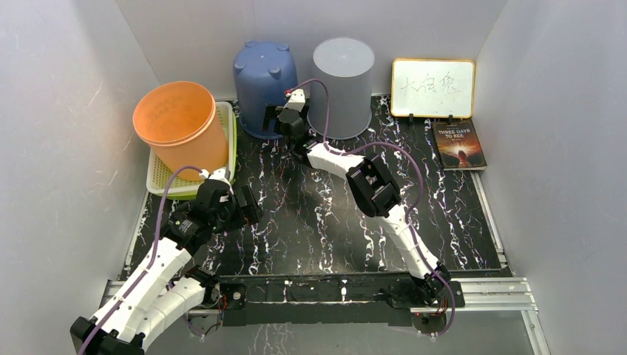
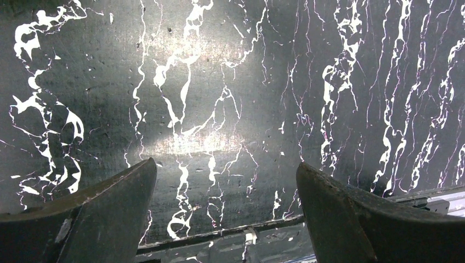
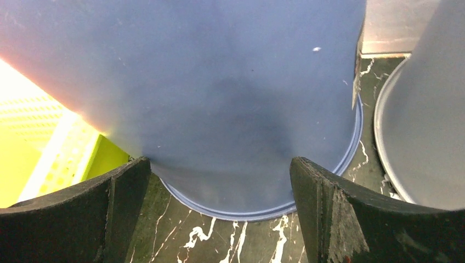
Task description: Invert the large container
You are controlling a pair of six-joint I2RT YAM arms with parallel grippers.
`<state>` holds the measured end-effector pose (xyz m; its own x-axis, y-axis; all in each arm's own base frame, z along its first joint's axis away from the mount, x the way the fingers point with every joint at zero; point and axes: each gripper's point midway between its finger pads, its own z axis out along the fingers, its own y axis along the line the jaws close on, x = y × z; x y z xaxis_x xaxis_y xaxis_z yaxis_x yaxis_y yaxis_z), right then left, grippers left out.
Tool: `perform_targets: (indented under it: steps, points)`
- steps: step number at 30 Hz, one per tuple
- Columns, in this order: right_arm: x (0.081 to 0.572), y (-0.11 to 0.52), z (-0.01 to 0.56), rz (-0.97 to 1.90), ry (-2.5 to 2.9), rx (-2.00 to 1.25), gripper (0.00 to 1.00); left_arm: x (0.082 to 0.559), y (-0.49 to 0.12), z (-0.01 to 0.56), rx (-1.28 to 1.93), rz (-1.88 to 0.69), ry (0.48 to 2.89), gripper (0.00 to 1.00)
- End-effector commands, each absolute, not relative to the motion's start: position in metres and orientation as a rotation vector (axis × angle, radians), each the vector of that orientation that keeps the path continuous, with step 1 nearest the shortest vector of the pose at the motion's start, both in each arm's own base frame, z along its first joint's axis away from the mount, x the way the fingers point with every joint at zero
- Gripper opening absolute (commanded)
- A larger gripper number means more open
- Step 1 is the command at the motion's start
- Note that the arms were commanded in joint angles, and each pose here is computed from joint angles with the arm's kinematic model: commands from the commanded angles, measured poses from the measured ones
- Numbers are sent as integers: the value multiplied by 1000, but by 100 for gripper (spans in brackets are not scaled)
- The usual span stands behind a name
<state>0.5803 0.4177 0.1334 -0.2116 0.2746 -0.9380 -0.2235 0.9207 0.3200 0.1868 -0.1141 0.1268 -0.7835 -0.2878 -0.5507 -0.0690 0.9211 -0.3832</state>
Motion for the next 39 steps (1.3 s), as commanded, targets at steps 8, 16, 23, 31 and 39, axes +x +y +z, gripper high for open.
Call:
perform_targets:
  steps: [8, 16, 23, 31, 39]
  points:
    - [583, 386, 188, 363, 1676, -122, 98, 202, -120, 156, -157, -454, 2396, 98]
    - [494, 343, 220, 261, 1755, -213, 98, 232, -126, 212, -34, -418, 2304, 97]
    - [432, 297, 231, 299, 1809, -191, 98, 291, -129, 278, 157, -218, 2239, 97]
    - [394, 281, 215, 372, 1884, -187, 98, 367, -89, 349, 197, 263, 2066, 98]
    - [370, 280, 193, 443, 1956, -212, 98, 414, -27, 327, 115, 384, 2071, 98]
